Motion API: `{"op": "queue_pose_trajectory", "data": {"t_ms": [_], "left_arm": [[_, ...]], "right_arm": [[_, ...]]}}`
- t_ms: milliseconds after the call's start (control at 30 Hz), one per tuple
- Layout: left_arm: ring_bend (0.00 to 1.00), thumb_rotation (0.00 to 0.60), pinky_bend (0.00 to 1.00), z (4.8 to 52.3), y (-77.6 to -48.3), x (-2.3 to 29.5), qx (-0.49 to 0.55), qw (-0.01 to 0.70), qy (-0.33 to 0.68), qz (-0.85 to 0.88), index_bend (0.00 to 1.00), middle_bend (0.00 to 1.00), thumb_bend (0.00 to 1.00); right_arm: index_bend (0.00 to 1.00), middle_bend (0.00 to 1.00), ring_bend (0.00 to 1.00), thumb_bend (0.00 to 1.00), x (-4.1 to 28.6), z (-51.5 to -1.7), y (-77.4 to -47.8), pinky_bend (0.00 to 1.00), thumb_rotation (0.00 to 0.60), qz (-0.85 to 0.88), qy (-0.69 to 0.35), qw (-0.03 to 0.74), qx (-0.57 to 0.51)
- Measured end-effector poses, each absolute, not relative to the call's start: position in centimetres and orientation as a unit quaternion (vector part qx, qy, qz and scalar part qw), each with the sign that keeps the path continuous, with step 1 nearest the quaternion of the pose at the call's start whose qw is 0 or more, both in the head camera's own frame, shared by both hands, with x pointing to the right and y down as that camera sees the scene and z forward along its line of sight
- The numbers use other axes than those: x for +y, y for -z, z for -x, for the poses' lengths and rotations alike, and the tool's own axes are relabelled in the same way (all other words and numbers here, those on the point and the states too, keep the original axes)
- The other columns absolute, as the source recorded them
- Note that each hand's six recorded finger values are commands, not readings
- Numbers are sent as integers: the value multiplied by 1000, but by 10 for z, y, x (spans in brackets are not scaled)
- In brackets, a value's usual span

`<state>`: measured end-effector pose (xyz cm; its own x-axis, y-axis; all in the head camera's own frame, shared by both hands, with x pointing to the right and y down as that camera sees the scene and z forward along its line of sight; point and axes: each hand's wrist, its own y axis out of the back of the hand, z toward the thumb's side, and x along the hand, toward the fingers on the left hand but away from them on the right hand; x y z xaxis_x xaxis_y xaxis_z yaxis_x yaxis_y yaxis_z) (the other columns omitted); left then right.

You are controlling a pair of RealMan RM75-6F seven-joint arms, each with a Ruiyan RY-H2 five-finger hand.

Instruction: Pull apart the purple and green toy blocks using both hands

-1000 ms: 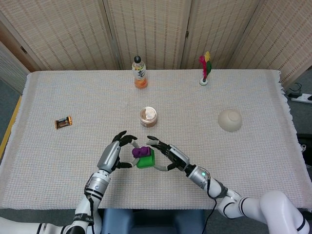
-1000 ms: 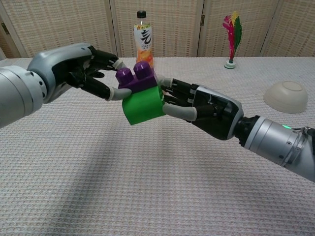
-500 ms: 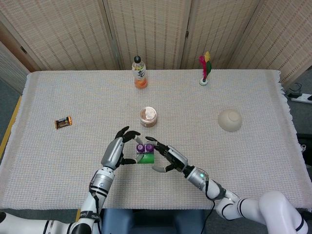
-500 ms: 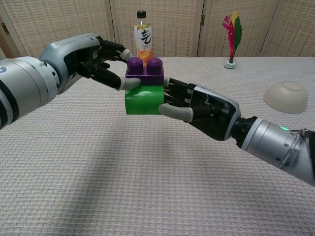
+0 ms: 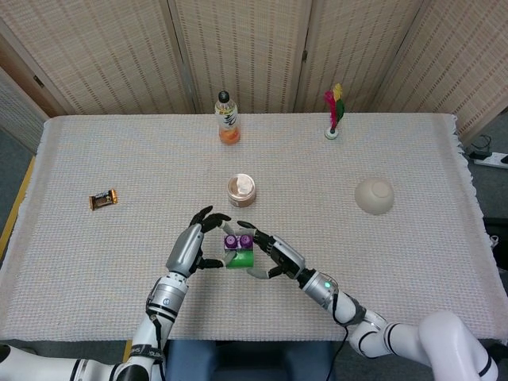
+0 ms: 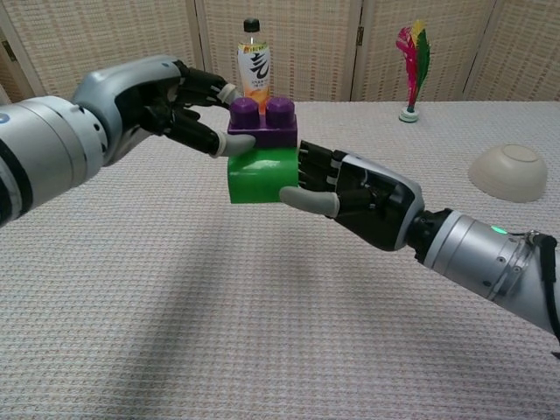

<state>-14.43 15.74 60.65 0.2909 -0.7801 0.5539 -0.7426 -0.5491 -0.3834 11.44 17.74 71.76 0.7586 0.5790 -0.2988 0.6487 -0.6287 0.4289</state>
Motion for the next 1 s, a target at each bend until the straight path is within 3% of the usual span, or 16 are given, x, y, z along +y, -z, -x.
{"op": "queue_pose_trajectory", "data": {"t_ms": [333, 533, 1000], "left_arm": [[47, 600, 0, 141, -602, 160, 474, 27, 351, 807, 790, 294, 587], [47, 600, 0, 142, -601, 159, 477, 29, 349, 806, 790, 293, 588], [48, 600, 0, 143, -583, 136, 492, 56, 328, 804, 791, 293, 588]], "right_arm": [[475, 32, 19, 332, 180, -109, -718, 0, 600, -894, 65, 259, 359], [580, 79, 58, 332, 181, -108, -716, 0, 600, -892, 66, 254, 367], [618, 96, 68, 331, 180, -128, -725, 0, 600, -892, 103, 222, 379]]}}
